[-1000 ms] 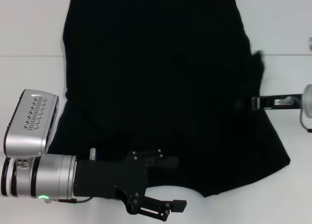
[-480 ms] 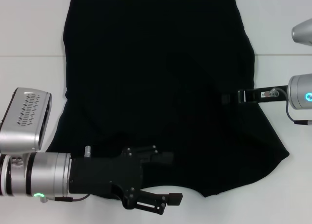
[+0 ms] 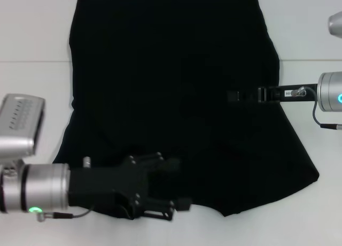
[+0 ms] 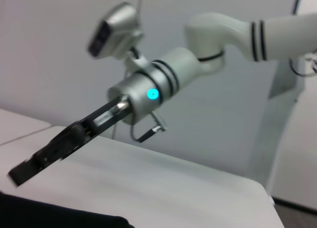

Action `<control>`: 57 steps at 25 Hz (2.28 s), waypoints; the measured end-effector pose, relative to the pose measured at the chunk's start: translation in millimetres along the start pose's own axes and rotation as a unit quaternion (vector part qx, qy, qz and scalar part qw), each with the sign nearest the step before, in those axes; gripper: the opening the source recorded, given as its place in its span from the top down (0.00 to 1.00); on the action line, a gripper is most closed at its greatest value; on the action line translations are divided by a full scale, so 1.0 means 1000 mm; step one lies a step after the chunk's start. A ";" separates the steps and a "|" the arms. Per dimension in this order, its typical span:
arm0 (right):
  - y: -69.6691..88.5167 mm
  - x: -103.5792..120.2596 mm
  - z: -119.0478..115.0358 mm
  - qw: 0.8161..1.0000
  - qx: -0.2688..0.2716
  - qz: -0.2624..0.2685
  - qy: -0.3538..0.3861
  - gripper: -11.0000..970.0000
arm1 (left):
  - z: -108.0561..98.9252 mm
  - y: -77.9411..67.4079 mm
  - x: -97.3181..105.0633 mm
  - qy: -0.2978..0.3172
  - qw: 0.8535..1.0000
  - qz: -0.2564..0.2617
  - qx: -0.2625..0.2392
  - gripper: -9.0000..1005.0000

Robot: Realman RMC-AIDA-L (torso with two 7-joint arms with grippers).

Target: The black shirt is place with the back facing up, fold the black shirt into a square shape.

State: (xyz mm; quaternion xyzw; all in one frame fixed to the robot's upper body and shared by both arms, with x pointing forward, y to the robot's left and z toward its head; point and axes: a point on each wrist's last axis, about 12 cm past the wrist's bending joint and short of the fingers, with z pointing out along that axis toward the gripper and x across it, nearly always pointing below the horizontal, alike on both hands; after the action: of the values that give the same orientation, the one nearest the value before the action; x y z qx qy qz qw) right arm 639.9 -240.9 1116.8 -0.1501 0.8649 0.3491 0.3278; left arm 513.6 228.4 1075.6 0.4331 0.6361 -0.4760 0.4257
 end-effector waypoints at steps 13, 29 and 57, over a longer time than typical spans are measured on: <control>0.013 0.017 0.007 0.997 -0.058 -0.025 -0.043 0.31 | -0.092 0.007 0.008 0.007 0.961 -0.216 -0.171 0.11; 0.012 0.018 0.007 0.997 -0.057 -0.023 -0.043 0.24 | -0.136 0.021 0.032 0.049 0.877 -0.347 -0.328 0.13; 0.005 0.023 -0.001 0.998 -0.049 -0.018 -0.039 0.24 | -0.134 0.025 0.035 0.076 0.871 -0.347 -0.340 0.83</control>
State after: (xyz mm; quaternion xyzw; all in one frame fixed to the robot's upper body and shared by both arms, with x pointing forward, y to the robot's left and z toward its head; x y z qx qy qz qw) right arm 620.5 -239.1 1104.5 -0.1674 0.8305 0.3906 0.3601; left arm 511.1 368.7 1060.7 0.0473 0.8984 -0.3131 0.3044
